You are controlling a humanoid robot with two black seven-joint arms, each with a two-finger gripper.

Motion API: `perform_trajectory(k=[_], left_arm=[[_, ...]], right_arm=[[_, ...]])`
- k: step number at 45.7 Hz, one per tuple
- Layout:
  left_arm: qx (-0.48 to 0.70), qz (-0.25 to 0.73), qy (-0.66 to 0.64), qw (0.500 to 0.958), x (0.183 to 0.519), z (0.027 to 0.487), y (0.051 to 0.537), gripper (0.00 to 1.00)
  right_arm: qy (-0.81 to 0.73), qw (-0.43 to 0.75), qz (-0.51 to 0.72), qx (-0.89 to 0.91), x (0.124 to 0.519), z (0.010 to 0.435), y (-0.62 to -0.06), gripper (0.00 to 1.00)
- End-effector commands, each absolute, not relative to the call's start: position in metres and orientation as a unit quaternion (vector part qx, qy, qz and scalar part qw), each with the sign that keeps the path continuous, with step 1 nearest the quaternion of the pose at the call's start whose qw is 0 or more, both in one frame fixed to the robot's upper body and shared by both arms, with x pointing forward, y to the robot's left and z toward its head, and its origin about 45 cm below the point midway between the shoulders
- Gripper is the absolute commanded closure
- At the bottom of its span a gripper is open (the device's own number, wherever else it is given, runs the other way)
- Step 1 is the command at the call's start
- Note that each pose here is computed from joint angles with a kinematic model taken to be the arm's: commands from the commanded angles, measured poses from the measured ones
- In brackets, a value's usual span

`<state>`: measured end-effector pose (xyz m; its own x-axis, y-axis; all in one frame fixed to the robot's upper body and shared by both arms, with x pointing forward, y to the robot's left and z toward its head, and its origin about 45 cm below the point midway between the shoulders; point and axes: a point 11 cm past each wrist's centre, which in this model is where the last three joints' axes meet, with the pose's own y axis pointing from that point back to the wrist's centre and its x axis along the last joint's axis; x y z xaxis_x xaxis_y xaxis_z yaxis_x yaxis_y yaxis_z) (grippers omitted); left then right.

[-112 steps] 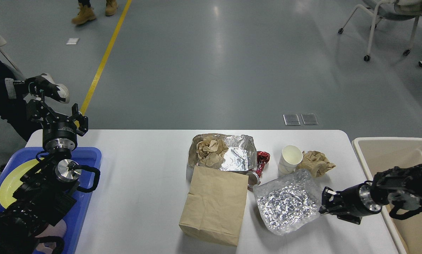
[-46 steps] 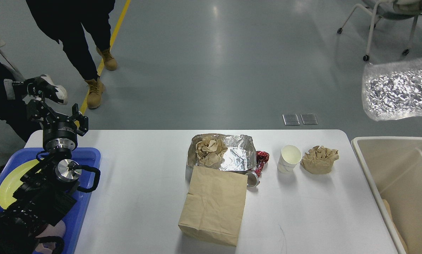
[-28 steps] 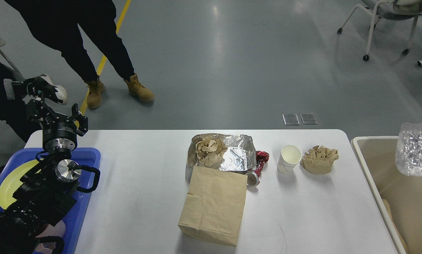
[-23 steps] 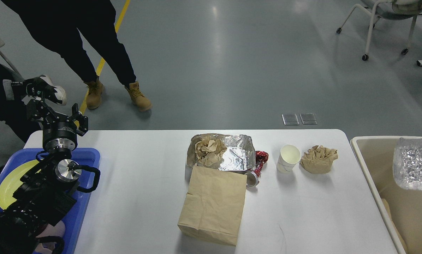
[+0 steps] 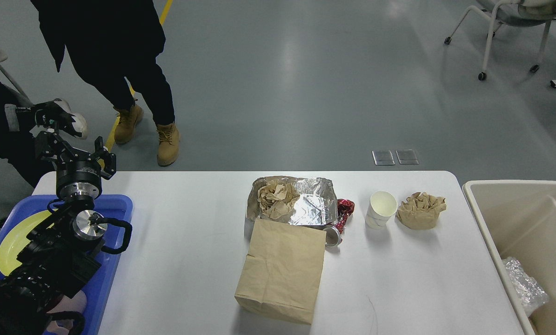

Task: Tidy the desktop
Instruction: 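Grasp the crumpled foil, lift it and drop it into the bin, then move the right gripper to the remaining white paper cup and grasp it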

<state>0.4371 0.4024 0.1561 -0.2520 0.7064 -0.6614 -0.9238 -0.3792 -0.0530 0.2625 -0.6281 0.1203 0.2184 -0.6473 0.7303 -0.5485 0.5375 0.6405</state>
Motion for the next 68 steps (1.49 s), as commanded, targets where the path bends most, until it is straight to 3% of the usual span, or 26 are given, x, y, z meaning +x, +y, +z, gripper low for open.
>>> perform_trajectory(k=[1, 13, 24, 36, 51, 58, 68], left_arm=[[-0.308, 0.771, 0.177, 0.528, 0.437, 0.156, 0.403, 0.03], [-0.308, 0.771, 0.177, 0.528, 0.437, 0.156, 0.402, 0.03], [-0.308, 0.771, 0.177, 0.528, 0.437, 0.156, 0.402, 0.03], [-0.308, 0.771, 0.177, 0.528, 0.437, 0.156, 0.402, 0.03], [-0.308, 0.771, 0.177, 0.528, 0.437, 0.156, 0.402, 0.03], [-0.308, 0.771, 0.177, 0.528, 0.437, 0.156, 0.402, 0.03], [-0.308, 0.771, 0.177, 0.528, 0.437, 0.156, 0.403, 0.03]], right_arm=[[-0.636, 0.578, -0.002, 0.511, 0.322, 0.147, -0.6, 0.0], [-0.552, 0.566, 0.126, 0.599, 0.447, 0.204, -0.477, 0.0], [-0.416, 0.561, 0.146, 0.701, 0.494, 0.242, -0.338, 0.0], [-0.292, 0.589, 0.089, 0.748, 0.482, 0.28, -0.257, 0.0], [-0.203, 0.605, 0.053, 0.768, 0.458, 0.33, -0.242, 0.0], [-0.187, 0.602, 0.019, 0.776, 0.449, 0.31, -0.249, 0.0], [-0.195, 0.597, -0.048, 0.777, 0.43, 0.23, -0.278, 0.0]])
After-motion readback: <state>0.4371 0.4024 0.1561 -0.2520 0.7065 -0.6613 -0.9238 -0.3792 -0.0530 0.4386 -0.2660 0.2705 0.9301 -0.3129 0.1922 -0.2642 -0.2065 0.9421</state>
